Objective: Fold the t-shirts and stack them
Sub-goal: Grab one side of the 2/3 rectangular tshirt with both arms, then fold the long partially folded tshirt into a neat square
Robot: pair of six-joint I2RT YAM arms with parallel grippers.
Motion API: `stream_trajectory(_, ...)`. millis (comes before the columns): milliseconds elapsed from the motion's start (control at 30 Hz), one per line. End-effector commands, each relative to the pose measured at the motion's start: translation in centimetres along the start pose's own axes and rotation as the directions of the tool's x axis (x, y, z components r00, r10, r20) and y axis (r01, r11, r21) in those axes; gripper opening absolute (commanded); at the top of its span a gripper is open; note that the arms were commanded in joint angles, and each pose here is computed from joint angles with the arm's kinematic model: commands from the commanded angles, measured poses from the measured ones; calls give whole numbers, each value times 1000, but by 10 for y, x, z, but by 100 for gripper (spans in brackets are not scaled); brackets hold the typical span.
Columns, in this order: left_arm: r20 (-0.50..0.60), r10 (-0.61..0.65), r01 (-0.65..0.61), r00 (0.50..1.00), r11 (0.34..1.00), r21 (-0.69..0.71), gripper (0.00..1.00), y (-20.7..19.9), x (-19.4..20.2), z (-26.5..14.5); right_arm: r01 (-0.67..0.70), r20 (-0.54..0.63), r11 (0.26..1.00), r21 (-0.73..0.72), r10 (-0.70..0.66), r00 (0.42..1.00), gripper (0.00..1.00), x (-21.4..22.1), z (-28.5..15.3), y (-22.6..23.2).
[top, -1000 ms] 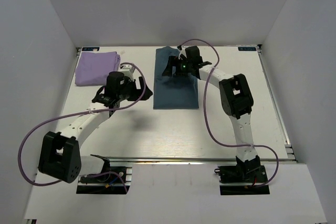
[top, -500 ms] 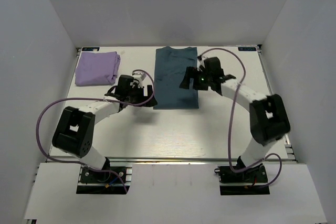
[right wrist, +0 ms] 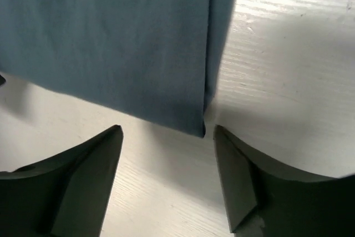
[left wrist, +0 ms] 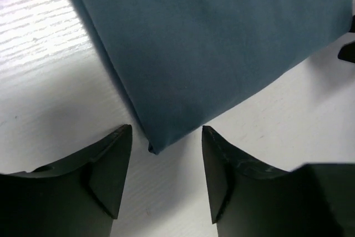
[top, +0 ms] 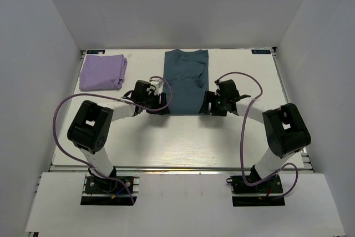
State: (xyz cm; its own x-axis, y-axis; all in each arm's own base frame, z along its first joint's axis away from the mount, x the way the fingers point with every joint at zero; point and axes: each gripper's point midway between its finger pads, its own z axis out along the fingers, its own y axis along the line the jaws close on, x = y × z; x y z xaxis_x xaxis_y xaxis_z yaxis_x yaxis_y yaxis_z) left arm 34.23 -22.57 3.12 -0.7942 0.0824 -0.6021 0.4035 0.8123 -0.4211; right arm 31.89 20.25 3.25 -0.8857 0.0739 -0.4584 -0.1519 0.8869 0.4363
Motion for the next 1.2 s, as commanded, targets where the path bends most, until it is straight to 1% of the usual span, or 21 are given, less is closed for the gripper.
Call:
stream_trajectory(0, -11, 13, -13, 1000, 1000, -1, 62, 1, 1, 5, -24, 4, 999, 21, 24, 1000, 71, -3, 12, -6)
stream_trajectory(67, -15, 29, -29, 999, 1000, 5, 53, -1, 3, 8, -30, -1, 1000, 9, 30, 1000, 62, -1, 15, -5)
stream_trajectory(100, -7, 34, -34, 999, 999, 21, 46, -4, 1, 9, -34, -4, 999, 8, 34, 999, 59, 0, 16, -6)
stream_trajectory(133, -18, 31, -30, 999, 999, 32, 39, -5, 5, 8, -36, -9, 999, 2, 36, 999, 53, 2, 16, -5)
stream_trajectory(167, -2, 40, -40, 999, 997, 68, 31, -10, 5, 9, -40, -8, 999, 6, 40, 999, 34, 2, 16, -6)
stream_trajectory(233, 19, 40, -41, 999, 996, 84, 16, -16, 0, 4, -45, -6, 999, 2, 45, 999, 9, 2, 13, -4)
stream_trajectory(267, 19, 40, -41, 999, 996, 84, 6, -16, 2, 2, -42, -10, 999, -2, 42, 999, 1, 5, 11, -3)
stream_trajectory(300, 29, 35, -37, 999, 996, 87, 0, -18, -1, -1, -39, 2, 999, -11, 39, 999, 0, 2, 7, -1)
stream_trajectory(400, 86, 46, -57, 995, 990, 133, 0, -36, -5, -21, -9, -10, 998, -58, 8, 1000, 0, 11, -10, 11)
stream_trajectory(433, 79, 32, -42, 996, 990, 133, 0, -36, 5, -27, -3, 5, 996, -86, 3, 1000, 0, 10, -20, 18)
stream_trajectory(467, 120, 46, -63, 992, 988, 142, 0, -44, -4, -41, -3, -4, 996, -92, 3, 1000, 0, 23, -30, 16)
stream_trajectory(533, 95, 26, -38, 995, 990, 136, 0, -48, 9, -54, -4, 4, 995, -102, 4, 1000, 0, 37, -51, 17)
stream_trajectory(600, 65, 28, -41, 997, 974, 222, 0, -69, 22, -73, -8, -35, 993, -118, 4, 999, 0, 55, -64, 19)
stream_trajectory(633, 47, 38, -50, 998, 950, 307, 0, -85, 26, -84, 18, -8, 985, -170, -19, 1000, 0, 60, -81, 28)
stream_trajectory(667, 22, 35, -40, 999, 935, 353, 0, -95, 39, -91, 25, -39, 979, -203, -34, 999, 0, 71, -89, 33)
stream_trajectory(700, 46, 42, -57, 998, 912, 407, 0, -112, 39, -107, 30, -51, 978, -208, -41, 998, 0, 77, -94, 33)
stream_trajectory(767, 51, 42, -60, 998, 890, 452, 0, -124, 46, -124, 74, -11, 961, -266, -80, 997, 0, 82, -117, 45)
stream_trajectory(833, 106, 65, -107, 992, 876, 469, 0, -135, 43, -146, 109, 32, 953, -283, -104, 994, 0, 79, -135, 52)
stream_trajectory(867, 129, 58, -111, 990, 880, 461, 0, -137, 39, -152, 140, 83, 943, -301, -120, 989, 0, 75, -149, 58)
stream_trajectory(1000, 254, 72, -179, 965, 887, 426, 0, -147, 7, -177, 206, 191, 916, -343, -146, 971, 0, 55, -178, 78)
stream_trajectory(1167, 272, 30, -133, 962, 920, 368, 0, -143, -14, -178, 204, 261, 921, -333, -118, 958, 0, 25, -193, 90)
